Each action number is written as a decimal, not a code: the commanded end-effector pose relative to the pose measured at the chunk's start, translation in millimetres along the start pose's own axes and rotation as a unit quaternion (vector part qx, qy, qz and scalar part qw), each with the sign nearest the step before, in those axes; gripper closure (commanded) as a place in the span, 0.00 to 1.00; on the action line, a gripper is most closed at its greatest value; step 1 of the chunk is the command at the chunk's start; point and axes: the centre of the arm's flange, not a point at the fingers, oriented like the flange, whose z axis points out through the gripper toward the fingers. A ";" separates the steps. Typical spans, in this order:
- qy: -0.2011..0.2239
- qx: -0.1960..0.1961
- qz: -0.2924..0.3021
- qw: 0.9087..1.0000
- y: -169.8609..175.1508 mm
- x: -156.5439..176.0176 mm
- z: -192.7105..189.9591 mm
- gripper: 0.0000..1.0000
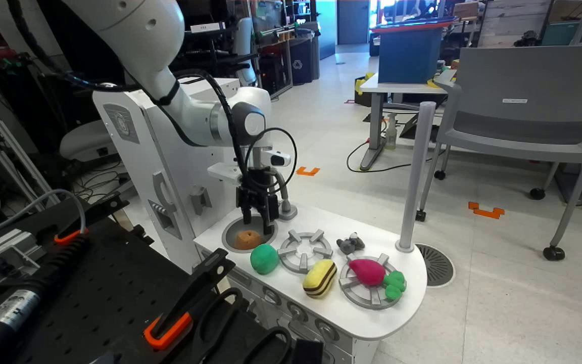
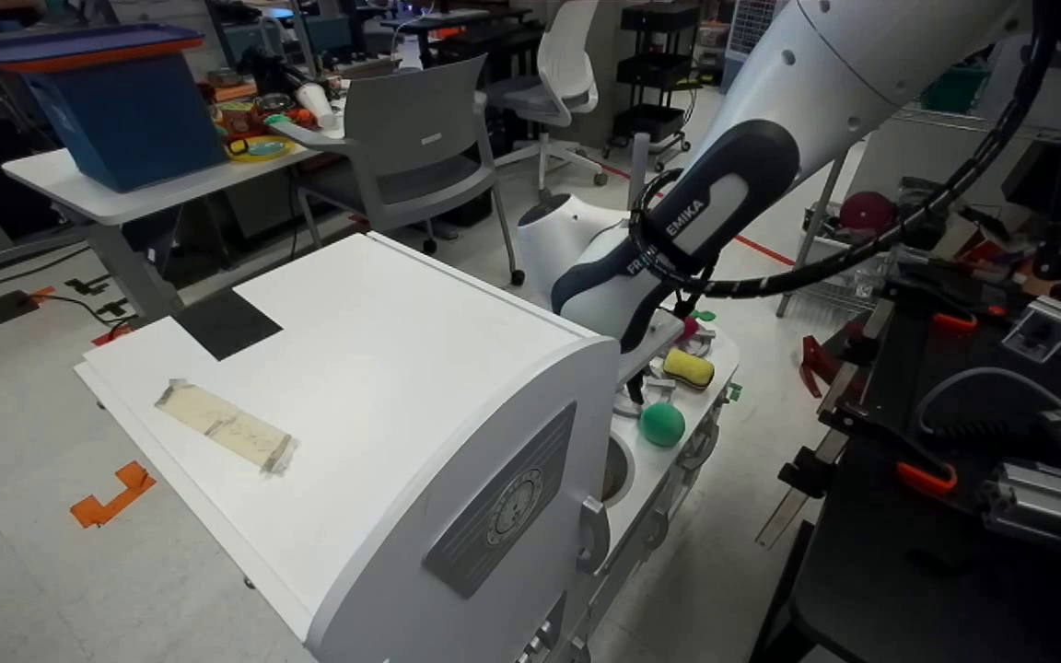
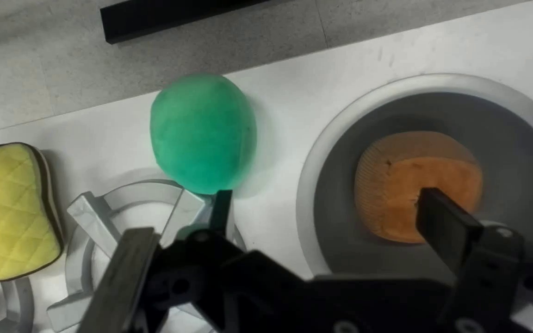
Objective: Remove the plushy from the sink and put it on the silver thing
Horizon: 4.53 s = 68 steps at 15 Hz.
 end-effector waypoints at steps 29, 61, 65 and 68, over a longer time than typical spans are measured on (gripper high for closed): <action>0.080 0.107 -0.085 0.987 -69.3 16.1 77.8 0.00; 0.005 0.016 -0.028 0.999 -25.8 -4.3 30.9 0.96; 0.005 0.047 -0.019 0.999 -14.4 -29.9 9.9 0.96; 0.024 0.076 -0.012 0.997 -12.6 -43.3 -15.5 0.96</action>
